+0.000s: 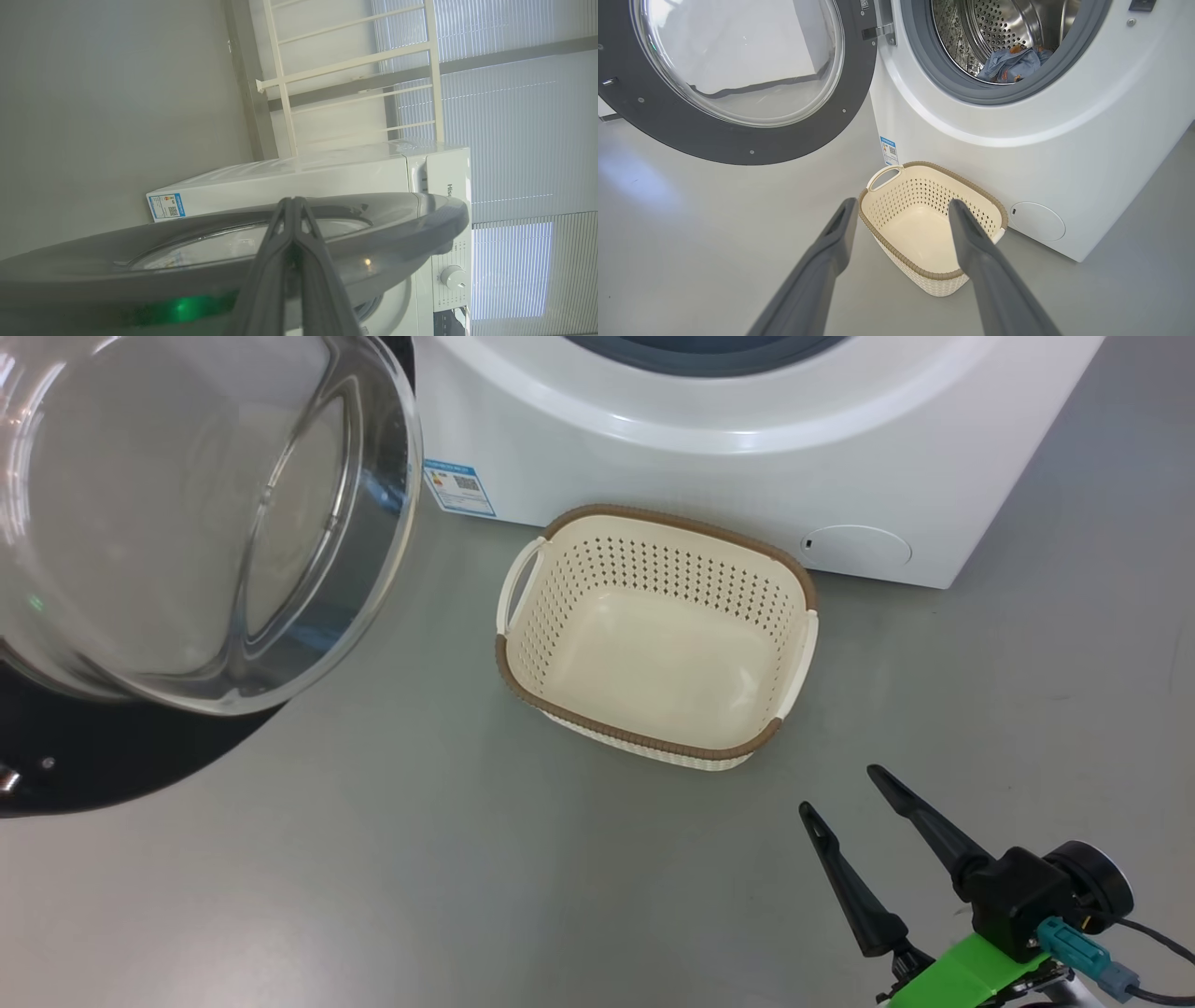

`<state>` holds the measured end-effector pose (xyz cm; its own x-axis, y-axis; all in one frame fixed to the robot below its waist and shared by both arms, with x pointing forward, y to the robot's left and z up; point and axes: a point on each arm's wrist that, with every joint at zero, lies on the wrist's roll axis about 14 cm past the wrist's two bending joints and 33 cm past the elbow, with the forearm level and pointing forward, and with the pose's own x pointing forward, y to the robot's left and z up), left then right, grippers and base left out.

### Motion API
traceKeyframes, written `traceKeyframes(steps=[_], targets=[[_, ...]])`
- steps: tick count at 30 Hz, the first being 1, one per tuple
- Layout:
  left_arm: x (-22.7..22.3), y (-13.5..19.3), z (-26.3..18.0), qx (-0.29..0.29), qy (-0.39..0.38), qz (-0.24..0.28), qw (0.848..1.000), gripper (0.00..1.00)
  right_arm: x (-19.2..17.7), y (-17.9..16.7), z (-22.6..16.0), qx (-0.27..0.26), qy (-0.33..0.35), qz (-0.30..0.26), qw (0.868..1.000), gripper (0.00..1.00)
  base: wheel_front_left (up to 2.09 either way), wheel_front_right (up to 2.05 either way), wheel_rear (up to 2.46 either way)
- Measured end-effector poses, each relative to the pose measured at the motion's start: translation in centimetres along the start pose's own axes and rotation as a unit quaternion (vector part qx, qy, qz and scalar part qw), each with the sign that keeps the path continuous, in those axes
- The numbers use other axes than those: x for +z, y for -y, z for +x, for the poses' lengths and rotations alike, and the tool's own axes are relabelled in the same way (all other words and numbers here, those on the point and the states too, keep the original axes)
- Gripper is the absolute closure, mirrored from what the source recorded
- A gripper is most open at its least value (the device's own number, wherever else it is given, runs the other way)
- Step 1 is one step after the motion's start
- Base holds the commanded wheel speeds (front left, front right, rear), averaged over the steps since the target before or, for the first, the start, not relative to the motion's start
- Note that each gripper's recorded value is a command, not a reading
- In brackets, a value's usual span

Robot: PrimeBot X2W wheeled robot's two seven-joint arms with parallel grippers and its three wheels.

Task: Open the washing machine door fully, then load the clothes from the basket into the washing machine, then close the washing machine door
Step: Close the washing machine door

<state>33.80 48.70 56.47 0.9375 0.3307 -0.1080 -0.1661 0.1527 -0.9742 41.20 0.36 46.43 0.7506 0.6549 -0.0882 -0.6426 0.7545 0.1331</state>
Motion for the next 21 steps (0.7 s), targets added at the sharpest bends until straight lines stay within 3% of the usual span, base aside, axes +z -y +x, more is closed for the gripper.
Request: traceKeyframes(steps=[9, 21], targets=[[-2.9, 1.0, -0.2, -0.015, -0.078, -0.024, 0.997, 1.00, -0.2, -0.1, 0.1, 0.000, -0.001, 0.004, 1.000, 0.00, 0.00, 0.00, 0.00], [-8.6, 3.7, -0.8, -0.051, -0.202, -0.067, 0.976, 1.00, 0.1, 0.2, 0.0, -0.011, 0.009, 0.008, 1.000, 0.00, 0.00, 0.00, 0.00]])
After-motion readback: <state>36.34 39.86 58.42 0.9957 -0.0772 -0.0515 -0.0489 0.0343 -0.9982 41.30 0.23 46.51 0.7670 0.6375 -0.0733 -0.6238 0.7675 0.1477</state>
